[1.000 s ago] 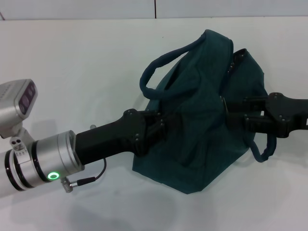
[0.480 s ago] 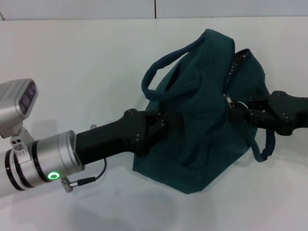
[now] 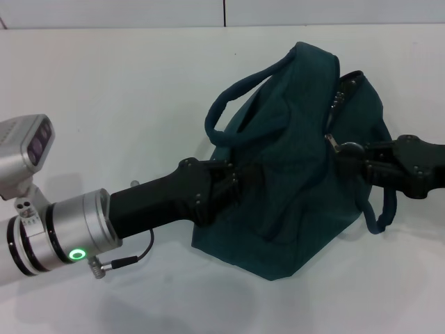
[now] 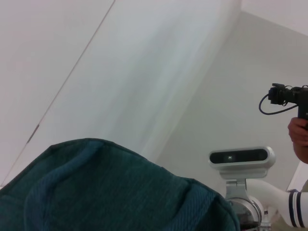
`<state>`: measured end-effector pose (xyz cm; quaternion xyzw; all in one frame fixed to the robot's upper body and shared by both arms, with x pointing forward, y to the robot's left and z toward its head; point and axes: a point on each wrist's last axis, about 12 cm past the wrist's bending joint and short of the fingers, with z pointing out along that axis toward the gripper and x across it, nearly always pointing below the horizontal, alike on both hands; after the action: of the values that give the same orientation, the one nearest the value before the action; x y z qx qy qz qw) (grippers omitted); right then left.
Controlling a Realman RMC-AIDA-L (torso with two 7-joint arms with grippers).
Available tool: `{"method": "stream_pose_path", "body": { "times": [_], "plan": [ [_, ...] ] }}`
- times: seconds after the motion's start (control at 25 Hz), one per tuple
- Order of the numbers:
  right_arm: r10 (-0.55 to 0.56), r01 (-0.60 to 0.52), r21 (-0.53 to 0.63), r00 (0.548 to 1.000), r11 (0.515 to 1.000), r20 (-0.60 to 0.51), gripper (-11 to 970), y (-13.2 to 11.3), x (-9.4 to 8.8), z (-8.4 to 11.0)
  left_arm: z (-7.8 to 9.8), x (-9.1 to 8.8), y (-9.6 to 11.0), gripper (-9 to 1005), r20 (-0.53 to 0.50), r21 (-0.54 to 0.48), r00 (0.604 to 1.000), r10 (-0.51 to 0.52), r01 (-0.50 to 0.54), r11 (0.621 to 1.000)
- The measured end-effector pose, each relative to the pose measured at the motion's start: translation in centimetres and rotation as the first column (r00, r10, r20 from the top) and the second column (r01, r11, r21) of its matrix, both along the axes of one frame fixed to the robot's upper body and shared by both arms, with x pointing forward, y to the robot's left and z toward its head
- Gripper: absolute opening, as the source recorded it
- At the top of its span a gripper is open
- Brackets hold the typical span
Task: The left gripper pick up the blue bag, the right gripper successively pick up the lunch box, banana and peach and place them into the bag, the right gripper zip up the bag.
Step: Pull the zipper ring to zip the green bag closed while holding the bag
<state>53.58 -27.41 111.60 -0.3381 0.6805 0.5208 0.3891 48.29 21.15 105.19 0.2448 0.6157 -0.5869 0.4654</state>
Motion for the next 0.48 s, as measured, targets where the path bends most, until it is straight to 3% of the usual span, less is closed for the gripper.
{"method": "stream_pose_path", "body": {
  "times": [0.16,0.28,0.48],
  "plan": [
    [-0.038,0.038,0.015,0.999,0.999,0.007,206,-0.7,-0.2,0.0,0.0,0.0,0.0,42,-0.001,0.000,1.000,0.001,-0.001,1.000],
    [-0.070,0.069,0.027,0.997,0.997,0.013,98,-1.4,-0.3,0.0,0.0,0.0,0.0,42,-0.002,0.000,1.000,0.001,-0.001,1.000],
    [-0.087,0.086,0.047,0.996,0.995,0.026,56,-1.9,-0.5,0.2,0.0,-0.1,0.0,42,-0.003,0.000,1.000,0.001,-0.001,1.000]
  ]
}}
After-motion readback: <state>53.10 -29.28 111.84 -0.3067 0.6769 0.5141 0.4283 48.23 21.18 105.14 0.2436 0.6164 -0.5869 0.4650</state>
